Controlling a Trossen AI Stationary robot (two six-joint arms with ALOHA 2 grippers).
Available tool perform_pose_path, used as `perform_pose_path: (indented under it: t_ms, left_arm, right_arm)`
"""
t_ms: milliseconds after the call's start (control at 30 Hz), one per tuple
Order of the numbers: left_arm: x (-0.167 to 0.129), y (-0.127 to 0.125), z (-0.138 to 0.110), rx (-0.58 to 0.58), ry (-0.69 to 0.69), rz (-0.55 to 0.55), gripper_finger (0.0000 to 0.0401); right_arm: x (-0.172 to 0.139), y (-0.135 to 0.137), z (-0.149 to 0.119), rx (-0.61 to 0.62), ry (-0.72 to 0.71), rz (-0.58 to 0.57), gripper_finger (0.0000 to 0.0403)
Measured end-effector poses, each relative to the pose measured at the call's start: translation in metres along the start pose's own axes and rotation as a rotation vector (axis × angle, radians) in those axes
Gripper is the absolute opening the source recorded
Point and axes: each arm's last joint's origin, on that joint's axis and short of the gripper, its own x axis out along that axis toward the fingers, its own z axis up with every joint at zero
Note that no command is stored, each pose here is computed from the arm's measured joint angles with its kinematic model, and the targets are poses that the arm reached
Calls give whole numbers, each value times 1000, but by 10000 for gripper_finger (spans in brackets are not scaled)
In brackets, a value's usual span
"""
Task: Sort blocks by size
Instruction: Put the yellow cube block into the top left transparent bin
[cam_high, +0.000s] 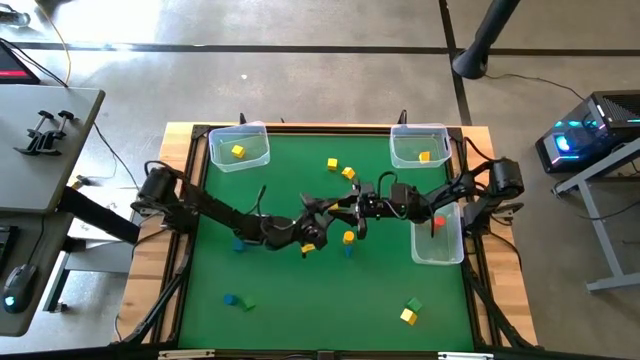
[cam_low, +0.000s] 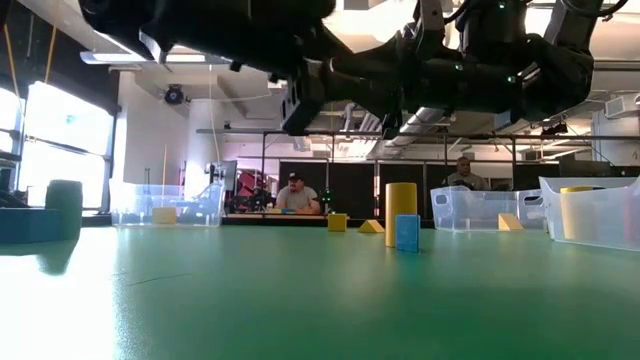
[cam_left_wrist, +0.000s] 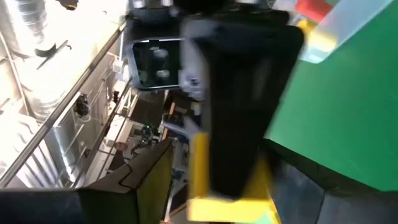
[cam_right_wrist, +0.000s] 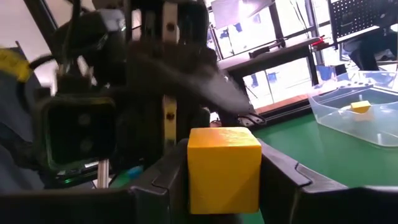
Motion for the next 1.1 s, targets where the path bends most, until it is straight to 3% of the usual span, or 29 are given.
perform_pose_path:
  t_ms: [467, 667, 800, 933, 1100]
  left_arm:
    - [-10, -11, 8, 19, 46, 5, 107]
    - [-19, -14, 11, -8, 144, 46, 106]
    - [-25, -19, 9, 56, 256, 60, 107]
    - [-24, -12, -8, 62, 392, 73, 106]
    - [-28, 17, -46, -115, 517, -12, 106]
  right_arm:
    - [0, 0, -2, -2, 20, -2, 157]
    - [0, -1, 3, -33, -15, 32, 200]
    - [-2, -2, 15, -80, -77, 37, 218]
    - [-4, -2, 24, -129, -98, 29, 219]
    - [-4, -1, 19, -141, -49, 23, 220]
